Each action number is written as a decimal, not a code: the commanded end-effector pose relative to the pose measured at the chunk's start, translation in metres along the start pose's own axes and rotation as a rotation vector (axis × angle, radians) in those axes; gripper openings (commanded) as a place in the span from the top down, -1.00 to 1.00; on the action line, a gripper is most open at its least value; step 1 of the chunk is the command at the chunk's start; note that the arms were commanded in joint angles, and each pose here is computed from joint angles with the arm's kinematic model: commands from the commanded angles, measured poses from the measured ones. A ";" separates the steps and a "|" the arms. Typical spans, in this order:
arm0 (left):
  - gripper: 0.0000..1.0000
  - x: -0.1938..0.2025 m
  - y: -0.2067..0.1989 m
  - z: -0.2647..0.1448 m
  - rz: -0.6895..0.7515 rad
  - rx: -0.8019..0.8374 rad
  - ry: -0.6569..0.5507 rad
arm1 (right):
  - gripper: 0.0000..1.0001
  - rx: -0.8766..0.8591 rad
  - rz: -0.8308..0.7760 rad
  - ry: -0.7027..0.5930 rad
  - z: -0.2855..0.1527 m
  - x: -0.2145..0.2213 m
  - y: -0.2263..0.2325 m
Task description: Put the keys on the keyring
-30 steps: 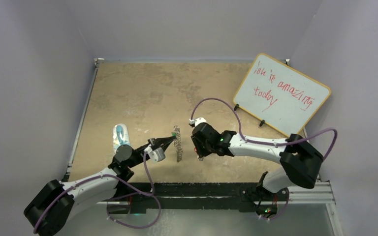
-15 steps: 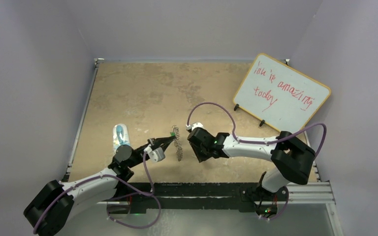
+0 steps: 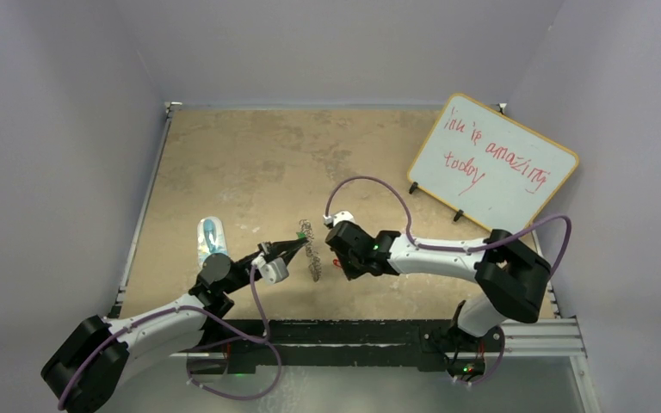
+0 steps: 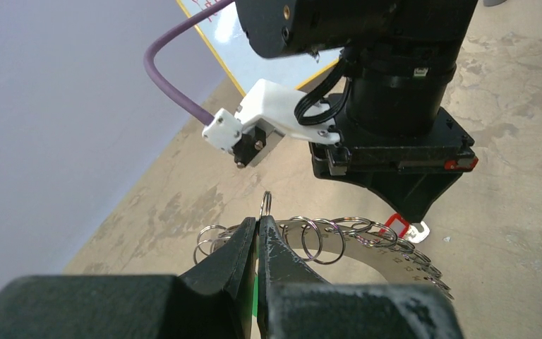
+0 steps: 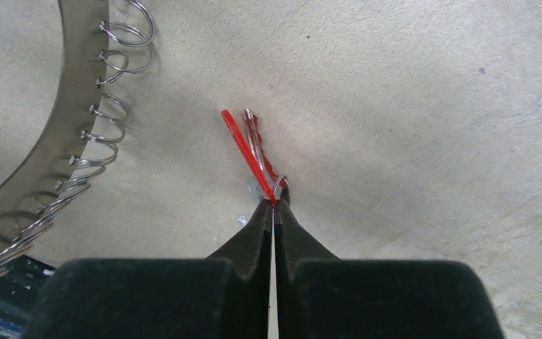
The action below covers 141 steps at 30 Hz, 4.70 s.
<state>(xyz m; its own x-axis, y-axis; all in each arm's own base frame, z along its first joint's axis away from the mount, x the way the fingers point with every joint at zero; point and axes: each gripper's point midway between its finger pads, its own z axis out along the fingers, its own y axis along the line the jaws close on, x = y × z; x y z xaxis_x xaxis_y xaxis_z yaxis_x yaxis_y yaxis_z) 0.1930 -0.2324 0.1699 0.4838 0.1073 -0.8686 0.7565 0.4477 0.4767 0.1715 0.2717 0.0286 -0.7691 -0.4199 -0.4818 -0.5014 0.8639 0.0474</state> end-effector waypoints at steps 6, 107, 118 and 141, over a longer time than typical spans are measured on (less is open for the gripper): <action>1.00 0.003 -0.004 -0.004 -0.043 -0.007 0.004 | 1.00 -0.112 -0.009 -0.199 -0.048 -0.042 0.008; 1.00 0.006 -0.004 0.009 -0.198 0.005 0.053 | 1.00 -0.548 -0.463 -0.435 -0.111 -0.131 0.061; 1.00 0.004 -0.002 0.010 -0.190 0.004 0.049 | 1.00 -0.502 -0.461 -0.383 -0.094 -0.126 0.055; 1.00 0.002 -0.002 0.010 -0.184 0.008 0.046 | 1.00 -0.501 -0.392 -0.302 -0.078 -0.116 0.055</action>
<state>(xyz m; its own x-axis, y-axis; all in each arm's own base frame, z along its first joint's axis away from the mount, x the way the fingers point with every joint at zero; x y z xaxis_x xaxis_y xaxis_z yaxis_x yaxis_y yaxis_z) 0.1965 -0.2370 0.1511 0.2935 0.0997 -0.9508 0.8331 0.4611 0.3055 0.1973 0.3411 0.1401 -0.3887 -0.5418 -0.7452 -0.9003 0.3952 0.1823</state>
